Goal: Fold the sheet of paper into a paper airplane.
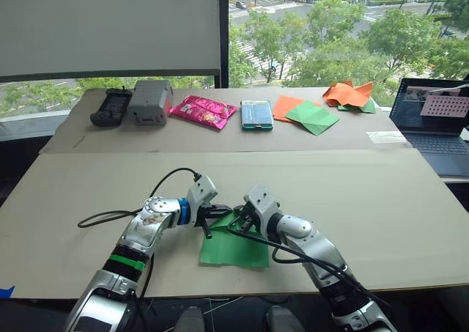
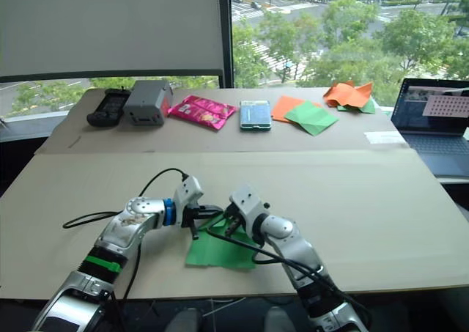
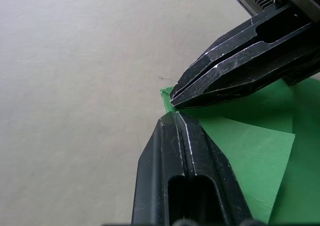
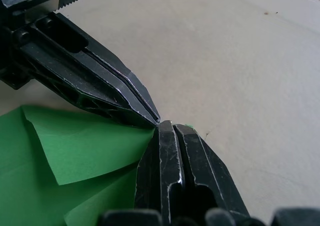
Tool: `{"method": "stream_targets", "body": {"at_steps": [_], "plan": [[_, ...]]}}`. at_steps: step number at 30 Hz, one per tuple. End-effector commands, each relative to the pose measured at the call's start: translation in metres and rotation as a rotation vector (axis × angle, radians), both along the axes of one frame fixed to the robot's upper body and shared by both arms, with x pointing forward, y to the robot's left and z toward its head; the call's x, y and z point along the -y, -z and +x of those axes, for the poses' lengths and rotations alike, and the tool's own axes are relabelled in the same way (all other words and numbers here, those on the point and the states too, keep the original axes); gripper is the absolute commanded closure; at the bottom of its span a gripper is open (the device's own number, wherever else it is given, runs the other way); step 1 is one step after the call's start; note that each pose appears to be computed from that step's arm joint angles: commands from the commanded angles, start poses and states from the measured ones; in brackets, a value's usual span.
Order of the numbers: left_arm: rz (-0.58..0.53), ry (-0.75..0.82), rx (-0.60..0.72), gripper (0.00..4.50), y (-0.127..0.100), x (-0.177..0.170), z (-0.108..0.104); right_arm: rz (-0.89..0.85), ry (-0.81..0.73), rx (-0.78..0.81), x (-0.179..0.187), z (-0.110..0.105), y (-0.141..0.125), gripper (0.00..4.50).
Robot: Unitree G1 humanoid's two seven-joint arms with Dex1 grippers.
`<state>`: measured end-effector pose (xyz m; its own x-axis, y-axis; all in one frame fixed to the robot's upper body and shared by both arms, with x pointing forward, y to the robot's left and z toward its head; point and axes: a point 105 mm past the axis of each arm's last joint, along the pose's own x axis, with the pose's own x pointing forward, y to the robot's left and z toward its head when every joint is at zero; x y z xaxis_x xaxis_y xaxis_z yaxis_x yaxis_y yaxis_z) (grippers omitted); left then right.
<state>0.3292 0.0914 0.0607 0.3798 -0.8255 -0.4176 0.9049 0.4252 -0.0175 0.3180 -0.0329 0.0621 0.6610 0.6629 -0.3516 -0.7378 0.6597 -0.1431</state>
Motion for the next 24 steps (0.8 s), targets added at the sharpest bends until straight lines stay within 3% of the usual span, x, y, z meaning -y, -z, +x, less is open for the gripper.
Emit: {"method": "stream_targets", "body": {"at_steps": [1,24], "plan": [[0.034,0.015,-0.022,4.46,0.009,-0.004,-0.008,-0.027,0.001,-0.037,-0.001,-0.003,0.010,4.50],[0.088,-0.034,-0.079,4.46,0.025,-0.038,-0.033,-0.035,-0.023,-0.048,-0.005,-0.006,0.012,4.50]]}}
